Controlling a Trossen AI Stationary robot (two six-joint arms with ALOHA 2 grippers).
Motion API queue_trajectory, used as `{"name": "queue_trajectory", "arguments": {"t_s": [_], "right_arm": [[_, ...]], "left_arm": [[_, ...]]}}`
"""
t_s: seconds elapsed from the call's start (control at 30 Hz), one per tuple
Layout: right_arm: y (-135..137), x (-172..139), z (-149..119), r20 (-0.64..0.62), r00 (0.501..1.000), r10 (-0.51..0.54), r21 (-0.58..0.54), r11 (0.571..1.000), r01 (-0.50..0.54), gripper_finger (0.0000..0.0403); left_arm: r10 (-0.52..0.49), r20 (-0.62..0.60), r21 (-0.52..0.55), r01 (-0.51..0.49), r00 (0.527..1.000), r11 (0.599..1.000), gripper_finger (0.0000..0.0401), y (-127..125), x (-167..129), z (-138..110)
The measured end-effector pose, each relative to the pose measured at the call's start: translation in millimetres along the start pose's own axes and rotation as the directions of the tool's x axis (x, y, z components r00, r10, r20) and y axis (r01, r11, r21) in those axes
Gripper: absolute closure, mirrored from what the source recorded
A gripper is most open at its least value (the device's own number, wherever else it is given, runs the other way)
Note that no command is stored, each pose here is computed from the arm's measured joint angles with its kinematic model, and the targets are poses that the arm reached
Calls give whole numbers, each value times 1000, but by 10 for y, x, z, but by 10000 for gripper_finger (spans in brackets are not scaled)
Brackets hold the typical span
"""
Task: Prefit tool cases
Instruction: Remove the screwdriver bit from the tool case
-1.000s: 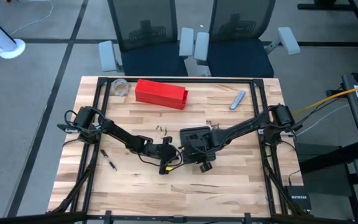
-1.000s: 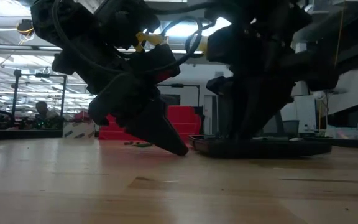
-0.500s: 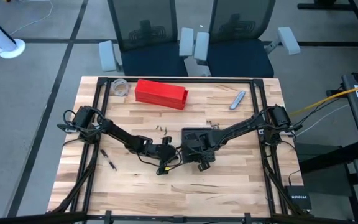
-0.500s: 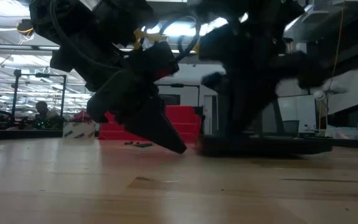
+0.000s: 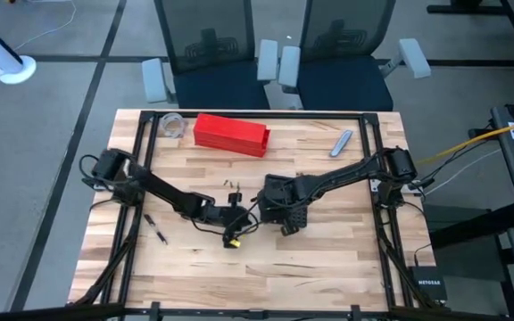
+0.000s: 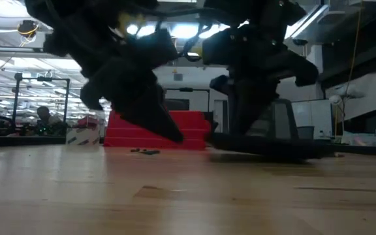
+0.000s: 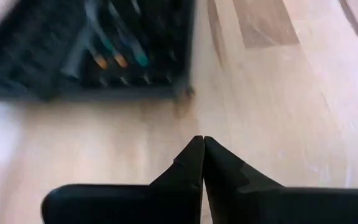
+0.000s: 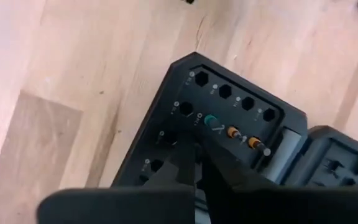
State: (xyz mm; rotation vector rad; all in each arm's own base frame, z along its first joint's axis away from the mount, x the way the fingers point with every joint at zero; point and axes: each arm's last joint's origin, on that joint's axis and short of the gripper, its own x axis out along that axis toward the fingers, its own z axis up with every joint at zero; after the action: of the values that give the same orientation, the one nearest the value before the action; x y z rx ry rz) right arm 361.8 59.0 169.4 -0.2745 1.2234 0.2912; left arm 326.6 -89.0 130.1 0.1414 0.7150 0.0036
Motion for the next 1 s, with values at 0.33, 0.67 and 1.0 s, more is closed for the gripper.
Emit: {"name": "queue_trajectory", "arguments": {"t_s": [0.33,0.67,1.0], "right_arm": [[16,58,35,62,998,30,10,999,-31,396],[2,10,86,49,999,22,24,999,-23,396],[-140,-547,-297,-120,990,-75,174,980,96,396]], "left_arm": [[44,131,34,-49,990,998,401,46,-14,60],[2,158,26,-6,987,1000,401,77,191,-21],[38,45,-20,-37,998,999,401,153,-40,17]]}}
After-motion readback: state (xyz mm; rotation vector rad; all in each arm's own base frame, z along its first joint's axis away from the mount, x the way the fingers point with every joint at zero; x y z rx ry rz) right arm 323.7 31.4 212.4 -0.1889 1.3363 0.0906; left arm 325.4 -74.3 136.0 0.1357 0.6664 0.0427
